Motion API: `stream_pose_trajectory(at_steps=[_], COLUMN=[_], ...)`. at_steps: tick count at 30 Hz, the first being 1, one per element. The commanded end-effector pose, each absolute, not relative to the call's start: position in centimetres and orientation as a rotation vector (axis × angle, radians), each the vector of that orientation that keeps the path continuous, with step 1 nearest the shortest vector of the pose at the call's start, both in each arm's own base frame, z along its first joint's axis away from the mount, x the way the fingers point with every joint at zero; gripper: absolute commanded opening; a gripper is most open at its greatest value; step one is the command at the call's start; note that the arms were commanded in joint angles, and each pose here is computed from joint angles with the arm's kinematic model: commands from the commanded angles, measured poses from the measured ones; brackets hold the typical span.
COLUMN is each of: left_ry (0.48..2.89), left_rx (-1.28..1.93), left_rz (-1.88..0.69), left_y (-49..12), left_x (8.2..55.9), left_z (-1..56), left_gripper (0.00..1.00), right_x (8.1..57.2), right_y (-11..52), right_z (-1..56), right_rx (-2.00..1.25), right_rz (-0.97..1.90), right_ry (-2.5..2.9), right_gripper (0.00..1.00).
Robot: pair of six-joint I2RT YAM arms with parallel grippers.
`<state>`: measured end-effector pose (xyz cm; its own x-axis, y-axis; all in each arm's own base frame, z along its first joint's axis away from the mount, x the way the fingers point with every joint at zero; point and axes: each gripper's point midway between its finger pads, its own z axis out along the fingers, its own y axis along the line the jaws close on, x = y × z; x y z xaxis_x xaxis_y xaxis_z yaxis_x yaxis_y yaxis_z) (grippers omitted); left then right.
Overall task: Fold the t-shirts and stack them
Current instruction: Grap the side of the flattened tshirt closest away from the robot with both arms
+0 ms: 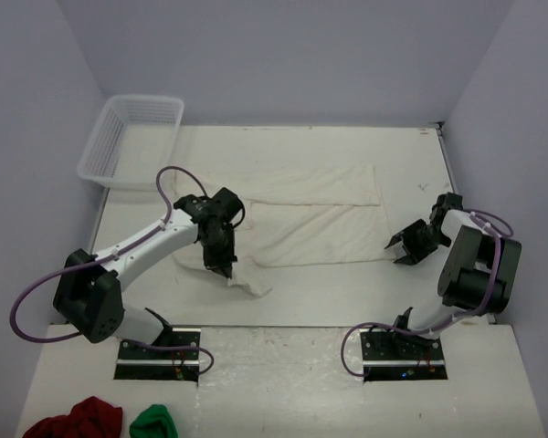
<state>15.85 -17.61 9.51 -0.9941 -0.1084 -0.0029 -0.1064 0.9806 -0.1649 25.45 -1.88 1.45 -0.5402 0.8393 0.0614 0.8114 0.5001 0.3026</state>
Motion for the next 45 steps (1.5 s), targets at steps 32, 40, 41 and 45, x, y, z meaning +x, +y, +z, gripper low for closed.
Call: stream_pose_trajectory(at_steps=[32,40,41,45], left_ry=[2.933,2.848,2.847,2.825], left_rx=[-0.408,-0.477,-0.476,-0.483], left_rz=[-0.239,-0.262,-0.263,-0.258], left_y=[-15.4,-14.6,-14.5,-14.3], left_x=[17.2,18.0,18.1,19.7], left_z=[16.5,19.0,19.0,19.6], left_gripper=[0.0,0.0,0.0,0.0], right_x=[25.6,26.3,26.4,27.4], right_y=[-1.4,-1.3,-1.3,-1.4], right_z=[4.7,6.8,7.1,8.7], right_rx=[1.304,1.298,1.302,1.248], right_rz=[0.501,0.522,0.524,0.511], right_ry=[2.602,2.571,2.57,2.559], right_gripper=[0.0,0.0,0.0,0.0])
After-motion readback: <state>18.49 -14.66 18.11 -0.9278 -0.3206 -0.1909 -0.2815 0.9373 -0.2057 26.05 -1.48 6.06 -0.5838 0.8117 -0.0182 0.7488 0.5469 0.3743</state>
